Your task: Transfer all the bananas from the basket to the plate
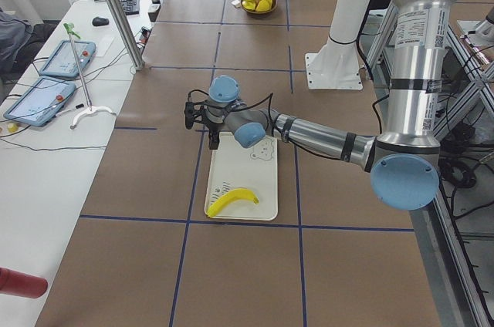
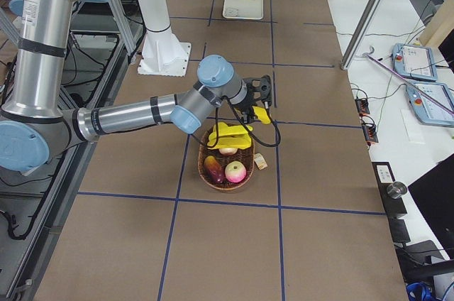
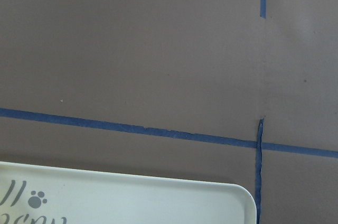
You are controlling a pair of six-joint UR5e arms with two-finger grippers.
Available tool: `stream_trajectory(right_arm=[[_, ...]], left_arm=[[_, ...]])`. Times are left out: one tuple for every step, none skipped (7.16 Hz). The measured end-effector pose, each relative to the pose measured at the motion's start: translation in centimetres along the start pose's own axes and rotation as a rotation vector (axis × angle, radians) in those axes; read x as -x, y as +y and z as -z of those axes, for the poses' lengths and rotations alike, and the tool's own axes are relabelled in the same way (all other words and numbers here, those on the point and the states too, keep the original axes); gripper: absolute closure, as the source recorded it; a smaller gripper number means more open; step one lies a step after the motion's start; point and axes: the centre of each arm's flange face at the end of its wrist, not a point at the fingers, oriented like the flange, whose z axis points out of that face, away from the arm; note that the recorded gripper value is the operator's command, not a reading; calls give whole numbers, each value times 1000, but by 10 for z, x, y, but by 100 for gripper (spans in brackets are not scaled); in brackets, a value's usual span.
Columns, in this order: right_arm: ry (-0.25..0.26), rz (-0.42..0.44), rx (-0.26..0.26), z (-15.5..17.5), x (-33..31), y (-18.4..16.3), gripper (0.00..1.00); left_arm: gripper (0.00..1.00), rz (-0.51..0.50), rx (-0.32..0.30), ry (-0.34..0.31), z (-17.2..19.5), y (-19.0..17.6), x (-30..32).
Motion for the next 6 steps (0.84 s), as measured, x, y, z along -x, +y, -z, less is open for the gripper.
stream_trajectory(right_arm=[[-40,-19,8,-16,37,-15,100],[-74,-41,15,-40,82,-27,100],[-99,-60,17,-64,123,-31,100],[-116,-80,15,-89,164,-31,100],[-117,-96,12,-112,207,-31,100],[-110,-110,7,-132,251,-29,100]], left_arm=[[0,40,0,27,-3,-4,-25],[0,87,6,60,-7,-6,-56],[0,131,15,90,-10,-7,-86],[0,170,31,121,-14,-5,-117],[0,201,53,149,-20,0,-148],[0,256,89,180,-27,10,-188]])
